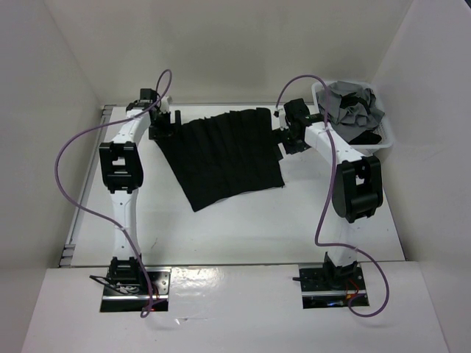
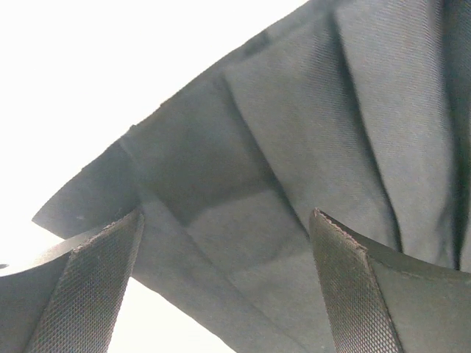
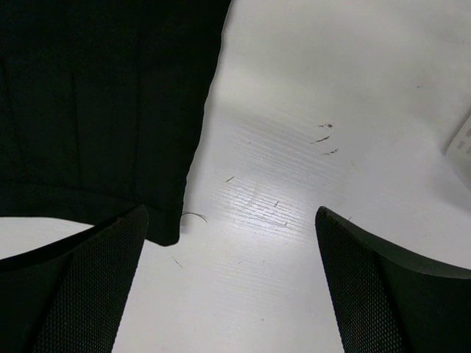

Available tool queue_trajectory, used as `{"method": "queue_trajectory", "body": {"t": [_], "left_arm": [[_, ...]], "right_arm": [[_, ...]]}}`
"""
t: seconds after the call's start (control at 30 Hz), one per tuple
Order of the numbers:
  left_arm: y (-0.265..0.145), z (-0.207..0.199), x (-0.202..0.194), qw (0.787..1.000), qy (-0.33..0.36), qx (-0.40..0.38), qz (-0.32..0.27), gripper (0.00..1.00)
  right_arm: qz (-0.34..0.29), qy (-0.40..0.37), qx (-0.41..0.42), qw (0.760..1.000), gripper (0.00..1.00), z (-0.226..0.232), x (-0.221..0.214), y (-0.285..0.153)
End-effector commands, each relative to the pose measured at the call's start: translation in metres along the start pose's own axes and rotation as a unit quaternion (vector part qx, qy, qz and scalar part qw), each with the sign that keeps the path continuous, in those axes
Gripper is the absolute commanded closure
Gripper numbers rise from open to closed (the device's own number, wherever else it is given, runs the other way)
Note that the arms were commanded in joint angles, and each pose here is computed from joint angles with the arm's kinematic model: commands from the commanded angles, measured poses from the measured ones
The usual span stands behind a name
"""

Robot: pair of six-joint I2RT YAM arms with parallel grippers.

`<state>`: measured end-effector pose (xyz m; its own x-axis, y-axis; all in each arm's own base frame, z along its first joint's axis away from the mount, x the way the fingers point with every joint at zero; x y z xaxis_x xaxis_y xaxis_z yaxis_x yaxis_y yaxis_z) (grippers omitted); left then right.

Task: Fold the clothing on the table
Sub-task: Flatten the skirt out

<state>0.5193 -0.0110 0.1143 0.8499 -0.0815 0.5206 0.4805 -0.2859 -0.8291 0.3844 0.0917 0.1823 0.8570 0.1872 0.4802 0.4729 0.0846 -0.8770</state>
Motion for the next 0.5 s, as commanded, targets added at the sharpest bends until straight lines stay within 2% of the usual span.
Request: {"method": "queue_trajectory", "body": {"t": [0.0,0.2,0.23,0.3,0.47], "left_arm": [[0.006,0.008,-0.005,0.999,-0.009,0.031,0.035,0.01],[0.011,0.003,0.021,0.999,0.007,0.032,0.025,0.01],[0.02,0.007,0.016,0.998,0.003,0.04,0.04,0.01],[0.018,0.001,0.025,0.998,0.022,0.052,0.023,0.01],[0.019,-0.028,0.029,0.999,0.043,0.024,0.019,0.01]], "right_arm": [[-0.017,-0.004,-0.001,1.0,0.02,0.002,0.012,-0.007],[-0.018,-0.004,-0.006,1.0,0.02,0.001,0.014,-0.006],[-0.018,-0.004,-0.006,1.0,0.02,0.001,0.014,-0.006],[-0.023,-0.004,-0.01,1.0,0.02,0.0,0.015,-0.009],[-0.018,-0.004,-0.01,1.0,0.02,0.0,0.011,-0.009]]}}
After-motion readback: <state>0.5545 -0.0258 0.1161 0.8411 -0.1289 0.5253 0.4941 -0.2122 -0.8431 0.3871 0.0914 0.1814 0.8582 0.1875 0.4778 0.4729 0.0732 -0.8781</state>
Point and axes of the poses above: each gripper's point midway between its finger pads, its own y axis out along the fingers, its own z axis along the line the jaws close on, x = y × z, the point moved 9 cm from there along -y, back along the fingers, and after that the axes turned 10 degrees about y, right-handed, at the moved point
